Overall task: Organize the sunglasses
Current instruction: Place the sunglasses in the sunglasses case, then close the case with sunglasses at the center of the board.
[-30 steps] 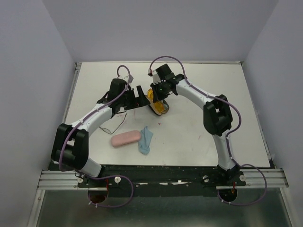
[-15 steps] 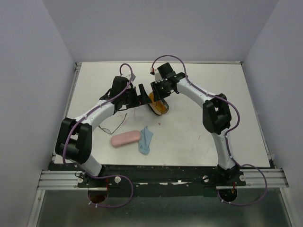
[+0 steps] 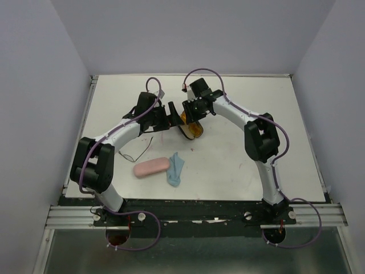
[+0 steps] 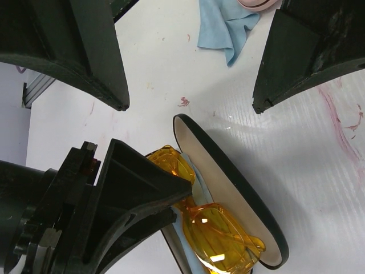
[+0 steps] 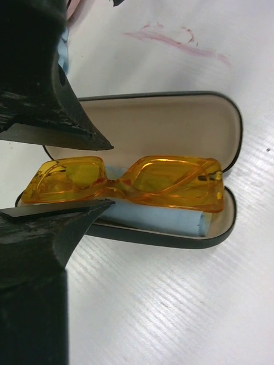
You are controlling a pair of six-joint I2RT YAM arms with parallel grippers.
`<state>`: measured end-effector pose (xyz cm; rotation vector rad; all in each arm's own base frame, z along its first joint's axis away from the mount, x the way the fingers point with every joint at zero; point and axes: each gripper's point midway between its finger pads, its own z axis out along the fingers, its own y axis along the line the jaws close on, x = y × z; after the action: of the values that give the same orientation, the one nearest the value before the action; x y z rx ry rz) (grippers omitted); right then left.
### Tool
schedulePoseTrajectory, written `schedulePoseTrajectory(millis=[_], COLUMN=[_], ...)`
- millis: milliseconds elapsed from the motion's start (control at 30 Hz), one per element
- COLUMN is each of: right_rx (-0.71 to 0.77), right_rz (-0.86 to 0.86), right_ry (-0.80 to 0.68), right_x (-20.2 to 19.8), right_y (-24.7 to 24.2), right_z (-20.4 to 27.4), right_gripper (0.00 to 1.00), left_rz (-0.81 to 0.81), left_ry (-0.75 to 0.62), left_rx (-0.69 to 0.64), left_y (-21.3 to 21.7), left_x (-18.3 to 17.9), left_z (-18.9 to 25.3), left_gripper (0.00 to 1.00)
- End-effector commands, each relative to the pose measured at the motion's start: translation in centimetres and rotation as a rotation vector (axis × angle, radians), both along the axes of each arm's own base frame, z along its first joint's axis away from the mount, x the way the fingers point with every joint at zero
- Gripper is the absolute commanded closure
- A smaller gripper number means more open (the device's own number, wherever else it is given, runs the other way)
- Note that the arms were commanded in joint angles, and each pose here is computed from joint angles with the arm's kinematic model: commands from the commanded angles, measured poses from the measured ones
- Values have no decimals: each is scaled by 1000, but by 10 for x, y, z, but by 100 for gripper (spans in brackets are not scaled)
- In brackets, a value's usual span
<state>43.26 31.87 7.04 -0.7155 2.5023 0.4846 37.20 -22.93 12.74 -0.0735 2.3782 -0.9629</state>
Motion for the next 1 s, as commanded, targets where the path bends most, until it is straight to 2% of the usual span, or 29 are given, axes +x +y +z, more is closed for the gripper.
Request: schedulePoseTrajectory(millis=[0, 333, 533, 967], right_rx=[23, 57, 98, 169], right_rz=[-61, -128, -148, -119], right_ry=[-90, -138, -92, -7], right_x=[8, 14, 20, 12], right_y=[-9, -21, -29, -28], right_z=[27, 35, 26, 2], right_gripper=[52, 52, 55, 59], left_rz=[12, 60, 140, 153], left_ry=[22, 41, 66, 94], left_rx=[-21, 11, 78, 82], left_y=[-1, 9, 23, 21], left_x=[2, -5, 0, 9], left_z=[2, -8, -19, -26], left_gripper=[1, 1, 5, 40])
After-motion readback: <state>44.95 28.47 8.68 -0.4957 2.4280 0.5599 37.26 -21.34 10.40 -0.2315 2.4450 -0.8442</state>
